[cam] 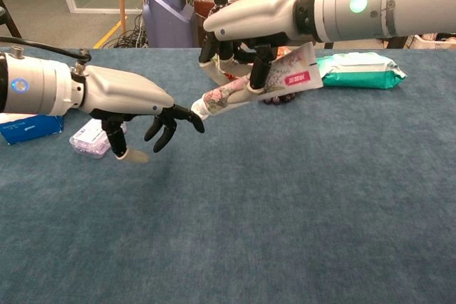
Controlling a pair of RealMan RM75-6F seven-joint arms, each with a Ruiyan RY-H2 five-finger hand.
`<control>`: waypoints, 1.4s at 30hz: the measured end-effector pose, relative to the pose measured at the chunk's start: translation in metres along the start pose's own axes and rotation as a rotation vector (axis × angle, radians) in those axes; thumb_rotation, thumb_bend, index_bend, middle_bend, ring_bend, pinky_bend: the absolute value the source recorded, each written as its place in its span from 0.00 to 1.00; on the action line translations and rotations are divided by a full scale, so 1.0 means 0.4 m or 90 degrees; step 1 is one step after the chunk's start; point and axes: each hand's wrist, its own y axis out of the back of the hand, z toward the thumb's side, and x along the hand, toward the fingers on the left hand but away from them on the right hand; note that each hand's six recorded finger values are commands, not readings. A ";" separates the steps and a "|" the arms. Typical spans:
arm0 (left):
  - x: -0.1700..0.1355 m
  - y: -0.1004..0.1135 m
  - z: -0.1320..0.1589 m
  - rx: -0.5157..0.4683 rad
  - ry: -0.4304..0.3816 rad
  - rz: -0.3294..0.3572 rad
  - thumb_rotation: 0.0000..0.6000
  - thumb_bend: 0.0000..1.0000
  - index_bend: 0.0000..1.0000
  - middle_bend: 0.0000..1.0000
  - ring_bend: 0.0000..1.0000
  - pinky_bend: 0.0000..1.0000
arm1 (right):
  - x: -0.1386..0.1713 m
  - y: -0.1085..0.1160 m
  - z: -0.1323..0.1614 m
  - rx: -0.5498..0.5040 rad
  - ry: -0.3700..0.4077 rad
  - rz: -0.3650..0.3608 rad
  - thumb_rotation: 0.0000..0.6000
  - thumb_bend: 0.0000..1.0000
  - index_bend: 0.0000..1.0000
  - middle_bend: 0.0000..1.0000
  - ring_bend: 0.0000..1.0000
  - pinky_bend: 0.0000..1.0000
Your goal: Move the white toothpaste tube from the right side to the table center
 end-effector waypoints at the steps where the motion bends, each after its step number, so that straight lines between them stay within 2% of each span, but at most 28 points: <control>1: -0.005 0.000 -0.003 0.002 0.002 -0.001 1.00 0.32 0.04 0.47 0.45 0.15 | 0.003 -0.002 -0.006 -0.003 -0.004 -0.001 1.00 1.00 0.93 0.81 0.79 0.43; 7: -0.050 0.001 -0.022 0.024 0.014 -0.010 1.00 0.32 0.04 0.47 0.45 0.15 | 0.030 -0.019 -0.046 -0.031 -0.032 -0.009 1.00 1.00 0.93 0.81 0.79 0.43; 16: -0.132 0.003 -0.068 0.035 0.058 -0.016 1.00 0.32 0.04 0.47 0.44 0.15 | 0.069 -0.061 -0.091 -0.117 -0.065 -0.025 1.00 1.00 0.93 0.80 0.75 0.43; 18: -0.146 0.004 -0.084 0.030 0.074 -0.014 1.00 0.32 0.04 0.47 0.44 0.15 | 0.077 -0.076 -0.097 -0.138 -0.068 -0.029 1.00 0.96 0.93 0.78 0.73 0.43; 20: -0.159 0.005 -0.098 0.024 0.088 -0.012 1.00 0.32 0.04 0.47 0.44 0.15 | 0.083 -0.093 -0.100 -0.155 -0.069 -0.035 1.00 0.88 0.93 0.77 0.71 0.43; 25: -0.193 0.006 -0.128 0.013 0.121 -0.004 1.00 0.32 0.04 0.47 0.44 0.15 | 0.087 -0.139 -0.104 -0.165 -0.072 -0.039 1.00 0.75 0.93 0.74 0.68 0.43; 32: -0.225 0.002 -0.151 -0.002 0.149 0.001 1.00 0.32 0.04 0.47 0.44 0.15 | 0.065 -0.199 -0.105 -0.173 -0.082 -0.021 1.00 0.73 0.93 0.73 0.68 0.43; 37: -0.235 0.003 -0.156 -0.008 0.157 0.005 1.00 0.32 0.04 0.47 0.44 0.15 | 0.045 -0.206 -0.105 -0.177 -0.084 0.003 1.00 0.74 0.93 0.73 0.67 0.43; 42: -0.234 0.008 -0.157 -0.011 0.159 0.008 1.00 0.32 0.04 0.47 0.44 0.15 | 0.009 -0.176 -0.101 -0.172 -0.083 0.009 1.00 0.74 0.93 0.73 0.66 0.42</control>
